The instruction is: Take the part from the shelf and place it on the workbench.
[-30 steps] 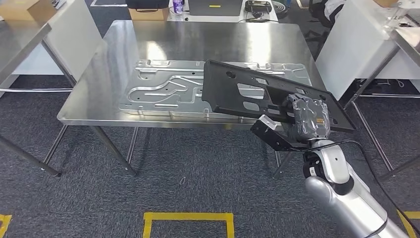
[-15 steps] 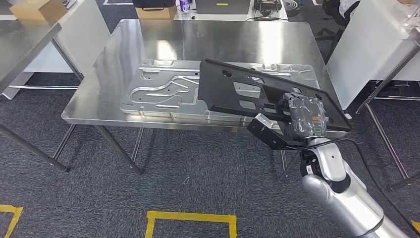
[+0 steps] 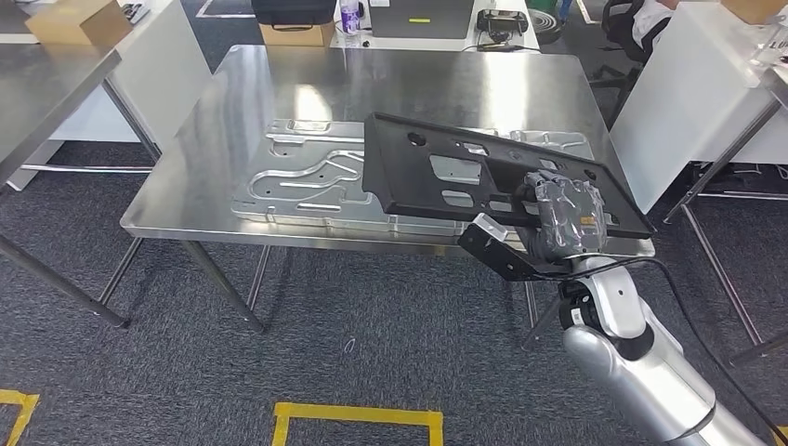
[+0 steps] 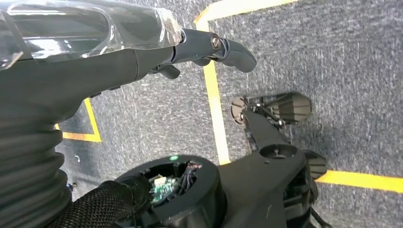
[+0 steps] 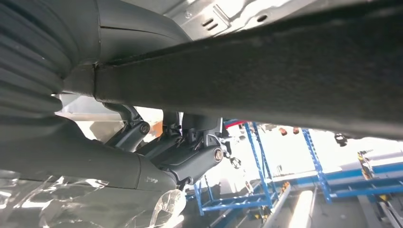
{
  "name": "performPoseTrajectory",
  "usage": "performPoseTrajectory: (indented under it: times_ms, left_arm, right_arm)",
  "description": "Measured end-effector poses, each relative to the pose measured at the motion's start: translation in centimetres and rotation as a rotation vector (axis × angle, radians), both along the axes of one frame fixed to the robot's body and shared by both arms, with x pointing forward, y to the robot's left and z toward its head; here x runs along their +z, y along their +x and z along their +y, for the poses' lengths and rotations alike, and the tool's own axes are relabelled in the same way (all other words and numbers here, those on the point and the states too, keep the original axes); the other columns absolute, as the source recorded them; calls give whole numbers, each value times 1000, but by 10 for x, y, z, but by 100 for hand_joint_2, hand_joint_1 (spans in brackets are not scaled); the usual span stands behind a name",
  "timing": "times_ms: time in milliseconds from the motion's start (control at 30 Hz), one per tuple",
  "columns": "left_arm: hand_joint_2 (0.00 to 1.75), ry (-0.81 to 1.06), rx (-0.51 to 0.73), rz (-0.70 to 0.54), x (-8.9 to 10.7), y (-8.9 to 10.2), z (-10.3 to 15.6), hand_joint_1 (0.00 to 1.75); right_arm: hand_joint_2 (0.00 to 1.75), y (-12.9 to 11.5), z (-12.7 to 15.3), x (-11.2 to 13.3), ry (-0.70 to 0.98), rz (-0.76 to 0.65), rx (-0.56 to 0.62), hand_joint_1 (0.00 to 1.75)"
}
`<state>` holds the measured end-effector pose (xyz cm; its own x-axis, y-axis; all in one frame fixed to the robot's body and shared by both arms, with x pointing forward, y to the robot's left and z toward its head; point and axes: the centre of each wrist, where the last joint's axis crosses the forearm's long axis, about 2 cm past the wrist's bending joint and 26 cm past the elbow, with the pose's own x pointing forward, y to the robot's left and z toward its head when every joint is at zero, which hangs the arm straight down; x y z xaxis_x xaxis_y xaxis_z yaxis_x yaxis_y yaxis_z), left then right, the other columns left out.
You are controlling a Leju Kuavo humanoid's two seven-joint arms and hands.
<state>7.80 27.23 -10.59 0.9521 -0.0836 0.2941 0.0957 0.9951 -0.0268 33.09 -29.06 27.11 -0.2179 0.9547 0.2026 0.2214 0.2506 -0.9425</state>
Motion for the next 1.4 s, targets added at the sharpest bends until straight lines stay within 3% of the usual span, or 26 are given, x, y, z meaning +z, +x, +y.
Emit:
performPoseTrajectory:
  times_ms: [933, 1400]
  left_arm:
    - [175, 14, 4, -4, -1, -4, 7, 0]
    - [175, 4, -3, -12, 0, 0, 4, 0]
  right_arm:
    - [175, 1, 3, -6, -5, 16, 8, 175]
    - [175, -3, 24, -17, -75, 117, 217, 175]
